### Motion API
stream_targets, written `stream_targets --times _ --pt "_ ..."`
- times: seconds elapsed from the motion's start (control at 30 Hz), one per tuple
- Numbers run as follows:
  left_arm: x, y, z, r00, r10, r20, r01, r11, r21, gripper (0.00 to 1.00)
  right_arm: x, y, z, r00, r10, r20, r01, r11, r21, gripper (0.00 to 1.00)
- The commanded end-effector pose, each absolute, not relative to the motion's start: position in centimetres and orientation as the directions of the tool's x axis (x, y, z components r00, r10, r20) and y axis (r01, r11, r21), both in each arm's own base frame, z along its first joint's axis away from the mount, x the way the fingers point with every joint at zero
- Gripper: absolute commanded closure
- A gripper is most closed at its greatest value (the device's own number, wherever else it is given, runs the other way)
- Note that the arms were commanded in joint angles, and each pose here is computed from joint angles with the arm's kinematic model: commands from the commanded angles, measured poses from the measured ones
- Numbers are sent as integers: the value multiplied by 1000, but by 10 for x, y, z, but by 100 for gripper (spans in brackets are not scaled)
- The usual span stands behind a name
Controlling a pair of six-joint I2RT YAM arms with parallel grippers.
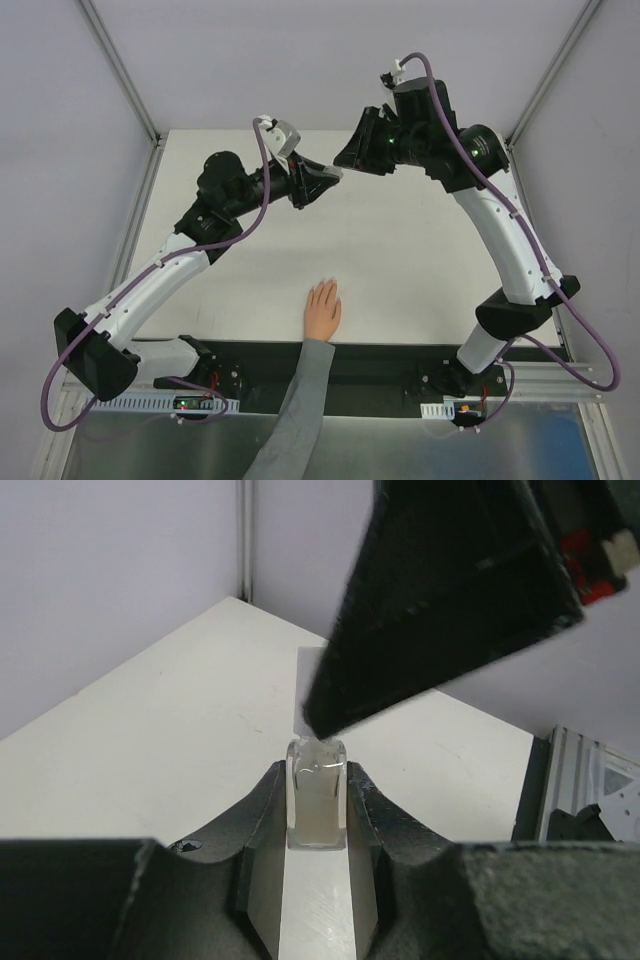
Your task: Paint the nails
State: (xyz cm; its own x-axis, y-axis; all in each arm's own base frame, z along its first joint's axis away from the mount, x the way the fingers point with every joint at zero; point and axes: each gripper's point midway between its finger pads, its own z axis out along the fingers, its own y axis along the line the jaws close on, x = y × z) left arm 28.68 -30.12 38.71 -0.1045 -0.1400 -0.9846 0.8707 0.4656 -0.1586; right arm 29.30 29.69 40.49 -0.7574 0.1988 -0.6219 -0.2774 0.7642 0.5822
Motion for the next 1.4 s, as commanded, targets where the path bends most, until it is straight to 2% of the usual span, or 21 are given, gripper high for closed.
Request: stream_targets --times 0.0,0.03,0.13,0.2,0.27,0.4,0.43,0.5,0.6,0.63,0.73,0.83,1.37 --pt "268 -287 453 66 -283 -957 889 452 -73 100 238 302 412 -813 85 -576 -379 673 635 68" --pt "265 -287 449 48 -278 -959 894 441 -83 100 234 300 427 -786 94 -611 -425 636 645 64" --pt "251 -285 442 17 -269 -963 908 407 -97 100 226 293 444 -742 77 -666 -519 563 643 39" --pt "244 -281 439 -2 -270 -963 909 401 -114 100 219 289 445 -736 42 -676 -568 504 650 31" --pt "233 -278 437 -15 -268 -963 919 376 -119 100 214 283 467 -679 51 -733 -656 407 636 23" --pt "212 -278 436 -64 -252 -966 952 275 -135 100 171 287 490 -536 -78 -841 -843 91 529 13" --pt "200 -280 435 -96 -244 -965 965 216 -151 100 170 287 486 -469 -97 -878 -883 59 466 12" --pt "187 -279 438 -108 -250 -962 976 159 -151 100 172 288 481 -408 -116 -905 -912 14 409 12" --pt "170 -280 438 -157 -243 -957 981 71 -179 100 180 295 482 -349 -126 -929 -934 -31 355 20" --pt "167 -279 439 -168 -248 -954 981 57 -188 100 182 297 484 -340 -118 -933 -938 -34 346 26" --pt "162 -277 439 -176 -254 -951 980 41 -193 100 187 300 497 -293 -48 -955 -955 -39 295 32" --pt "159 -276 440 -179 -247 -952 981 29 -192 100 187 303 497 -331 -33 -943 -941 -60 332 37" --pt "166 -276 446 -191 -277 -942 979 17 -203 100 174 305 462 -370 -122 -921 -925 -47 378 46"
